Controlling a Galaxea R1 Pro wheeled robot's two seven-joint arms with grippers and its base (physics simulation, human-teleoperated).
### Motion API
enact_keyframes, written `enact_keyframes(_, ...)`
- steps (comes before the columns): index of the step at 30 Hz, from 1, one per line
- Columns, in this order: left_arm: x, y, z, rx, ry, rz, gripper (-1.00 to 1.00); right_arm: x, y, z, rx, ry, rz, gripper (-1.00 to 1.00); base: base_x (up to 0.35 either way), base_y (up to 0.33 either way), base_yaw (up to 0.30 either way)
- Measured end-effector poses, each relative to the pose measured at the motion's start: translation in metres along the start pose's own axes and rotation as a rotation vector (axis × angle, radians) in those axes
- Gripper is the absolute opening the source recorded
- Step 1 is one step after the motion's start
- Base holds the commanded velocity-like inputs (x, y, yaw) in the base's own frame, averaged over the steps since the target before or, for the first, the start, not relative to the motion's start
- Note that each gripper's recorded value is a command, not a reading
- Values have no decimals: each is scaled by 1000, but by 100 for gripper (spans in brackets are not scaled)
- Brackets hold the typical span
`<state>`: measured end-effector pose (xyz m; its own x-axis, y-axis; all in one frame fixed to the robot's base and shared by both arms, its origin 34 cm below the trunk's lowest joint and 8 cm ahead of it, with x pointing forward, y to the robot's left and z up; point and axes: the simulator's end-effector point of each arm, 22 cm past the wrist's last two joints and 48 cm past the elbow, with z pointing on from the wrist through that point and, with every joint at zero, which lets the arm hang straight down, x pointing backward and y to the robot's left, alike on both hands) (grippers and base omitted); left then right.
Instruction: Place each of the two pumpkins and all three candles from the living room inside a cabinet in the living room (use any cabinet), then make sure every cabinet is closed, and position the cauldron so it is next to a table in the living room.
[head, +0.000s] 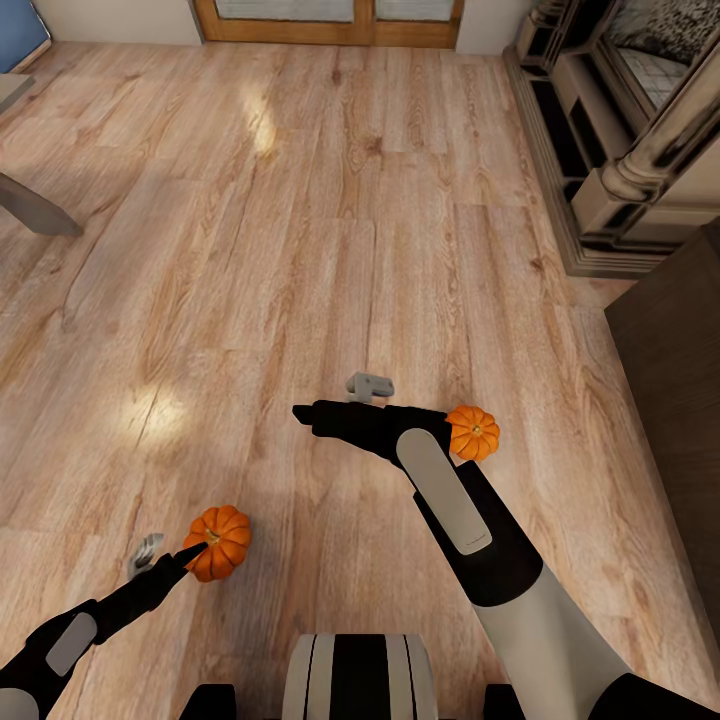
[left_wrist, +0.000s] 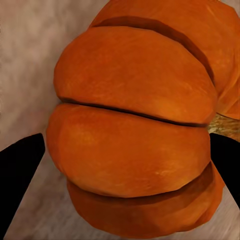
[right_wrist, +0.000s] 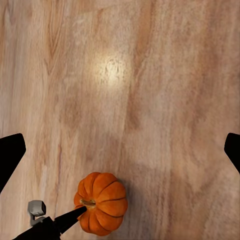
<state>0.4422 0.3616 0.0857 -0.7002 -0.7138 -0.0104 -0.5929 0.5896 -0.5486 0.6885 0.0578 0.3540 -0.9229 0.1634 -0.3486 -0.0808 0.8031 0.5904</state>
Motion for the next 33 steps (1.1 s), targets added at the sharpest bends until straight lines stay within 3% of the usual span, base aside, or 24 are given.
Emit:
enact_keyframes(18,-2,1,-1,0,-1,3,-100,1,2,0,-10,5,8,100,0,0,0)
enact_keyframes(26,-16,-12,-10,20,-25,19,-100,-10,11,-14,-11,-20,-11,100,0,0,0)
enact_keyframes(33,-43,-22,-29,52,-61,43,-100,-20,19,-26,-13,-42,-27,100,0,0,0)
